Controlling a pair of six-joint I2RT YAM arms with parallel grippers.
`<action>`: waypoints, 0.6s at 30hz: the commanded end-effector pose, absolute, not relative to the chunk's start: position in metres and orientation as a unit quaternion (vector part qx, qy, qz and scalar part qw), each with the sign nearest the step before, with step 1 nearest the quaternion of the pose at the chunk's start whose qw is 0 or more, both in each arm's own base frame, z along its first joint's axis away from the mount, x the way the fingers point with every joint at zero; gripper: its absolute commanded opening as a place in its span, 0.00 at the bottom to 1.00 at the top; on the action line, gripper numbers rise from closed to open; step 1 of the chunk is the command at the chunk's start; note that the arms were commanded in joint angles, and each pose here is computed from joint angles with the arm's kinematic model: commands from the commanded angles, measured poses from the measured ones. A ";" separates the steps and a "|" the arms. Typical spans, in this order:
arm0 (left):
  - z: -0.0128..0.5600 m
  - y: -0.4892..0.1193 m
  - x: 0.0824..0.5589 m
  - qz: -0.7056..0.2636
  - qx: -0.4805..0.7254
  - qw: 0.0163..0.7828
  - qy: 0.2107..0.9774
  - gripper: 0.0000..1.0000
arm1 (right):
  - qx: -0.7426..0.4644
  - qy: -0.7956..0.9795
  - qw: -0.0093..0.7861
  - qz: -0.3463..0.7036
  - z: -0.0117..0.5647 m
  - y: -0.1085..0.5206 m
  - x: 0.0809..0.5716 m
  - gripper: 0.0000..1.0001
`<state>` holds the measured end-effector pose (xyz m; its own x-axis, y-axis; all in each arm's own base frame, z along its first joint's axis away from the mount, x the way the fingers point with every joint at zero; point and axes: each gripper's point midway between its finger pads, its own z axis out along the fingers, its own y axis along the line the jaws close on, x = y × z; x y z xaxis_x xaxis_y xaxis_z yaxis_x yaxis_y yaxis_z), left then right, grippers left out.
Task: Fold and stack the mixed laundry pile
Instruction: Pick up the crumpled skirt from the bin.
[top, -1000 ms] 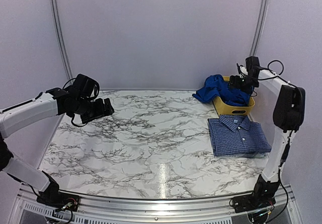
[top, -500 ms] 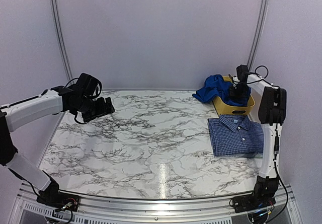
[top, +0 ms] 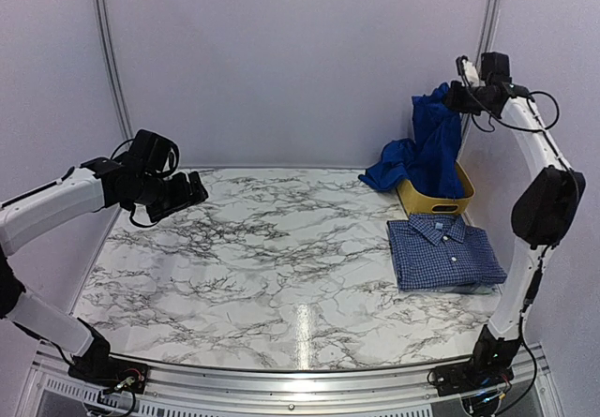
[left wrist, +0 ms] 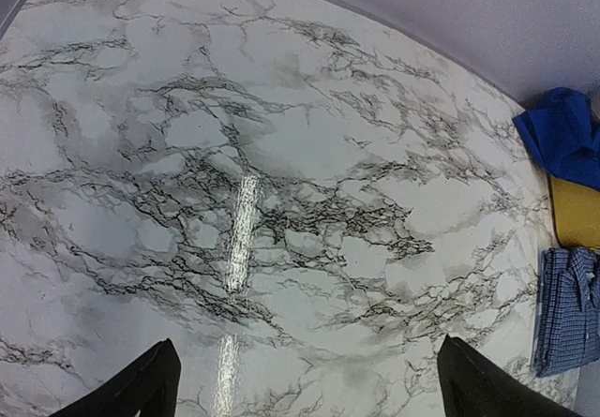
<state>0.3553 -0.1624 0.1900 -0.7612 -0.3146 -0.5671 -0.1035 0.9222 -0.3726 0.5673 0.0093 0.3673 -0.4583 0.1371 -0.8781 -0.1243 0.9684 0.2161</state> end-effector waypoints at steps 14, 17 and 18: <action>0.210 -0.142 0.340 -0.175 -0.156 0.358 0.904 0.99 | -0.238 0.551 0.589 0.542 0.633 0.248 0.385 0.00; 0.212 -0.139 0.338 -0.176 -0.164 0.361 0.901 0.99 | -0.261 0.514 0.562 0.593 0.651 0.273 0.354 0.00; 0.212 -0.137 0.337 -0.177 -0.169 0.362 0.899 0.99 | -0.269 0.502 0.555 0.607 0.656 0.280 0.344 0.00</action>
